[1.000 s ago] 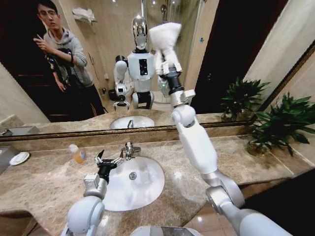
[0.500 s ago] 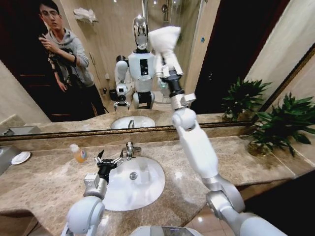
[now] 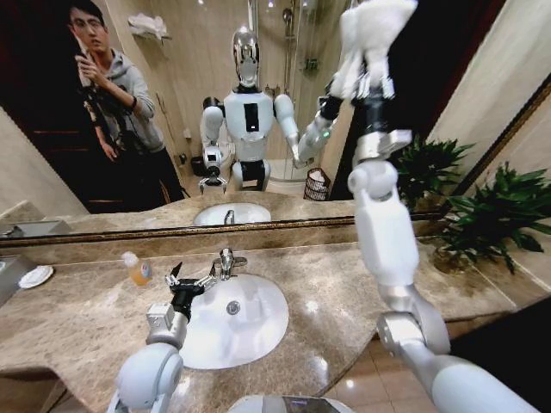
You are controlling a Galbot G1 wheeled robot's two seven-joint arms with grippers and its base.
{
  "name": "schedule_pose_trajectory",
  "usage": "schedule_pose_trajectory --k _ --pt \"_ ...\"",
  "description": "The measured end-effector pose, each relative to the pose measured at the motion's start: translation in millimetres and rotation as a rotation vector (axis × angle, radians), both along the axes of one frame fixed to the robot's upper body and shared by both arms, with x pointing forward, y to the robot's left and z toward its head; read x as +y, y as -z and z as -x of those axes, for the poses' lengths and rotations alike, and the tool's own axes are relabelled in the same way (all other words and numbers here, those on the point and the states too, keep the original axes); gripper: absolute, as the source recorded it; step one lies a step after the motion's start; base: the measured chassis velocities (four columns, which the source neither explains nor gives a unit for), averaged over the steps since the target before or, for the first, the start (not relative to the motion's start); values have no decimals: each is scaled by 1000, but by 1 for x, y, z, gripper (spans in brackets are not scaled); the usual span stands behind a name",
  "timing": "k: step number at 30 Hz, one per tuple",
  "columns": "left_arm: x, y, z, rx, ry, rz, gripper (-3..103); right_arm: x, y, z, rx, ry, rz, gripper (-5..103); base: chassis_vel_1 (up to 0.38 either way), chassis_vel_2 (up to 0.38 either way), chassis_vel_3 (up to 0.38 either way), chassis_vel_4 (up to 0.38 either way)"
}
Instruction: Pick up the towel from the sink counter and wipe the mirror surface.
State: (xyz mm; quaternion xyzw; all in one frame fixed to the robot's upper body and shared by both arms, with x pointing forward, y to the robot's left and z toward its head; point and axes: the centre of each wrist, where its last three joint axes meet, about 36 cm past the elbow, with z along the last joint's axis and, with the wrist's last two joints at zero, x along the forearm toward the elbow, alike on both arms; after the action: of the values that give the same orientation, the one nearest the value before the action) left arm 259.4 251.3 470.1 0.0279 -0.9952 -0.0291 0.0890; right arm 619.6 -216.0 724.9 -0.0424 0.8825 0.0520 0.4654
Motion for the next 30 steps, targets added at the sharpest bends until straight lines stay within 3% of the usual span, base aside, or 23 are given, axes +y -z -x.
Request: schedule_pose_trajectory --k 16,18,24,27,30 --pt "0 0 0 0 0 0 100 92 -10 11 7 -167 35 22 0 0 0 0" --pt "0 0 0 0 0 0 100 115 -8 15 9 -198 63 22 0 0 0 0" --pt "0 0 0 0 0 0 100 148 -9 21 -4 -230 117 22 0 0 0 0" --pt "0 0 0 0 0 0 100 176 -11 24 -18 -252 178 22 0 0 0 0" --pt "0 0 0 0 0 0 100 183 -13 21 -24 -244 211 22 0 0 0 0"
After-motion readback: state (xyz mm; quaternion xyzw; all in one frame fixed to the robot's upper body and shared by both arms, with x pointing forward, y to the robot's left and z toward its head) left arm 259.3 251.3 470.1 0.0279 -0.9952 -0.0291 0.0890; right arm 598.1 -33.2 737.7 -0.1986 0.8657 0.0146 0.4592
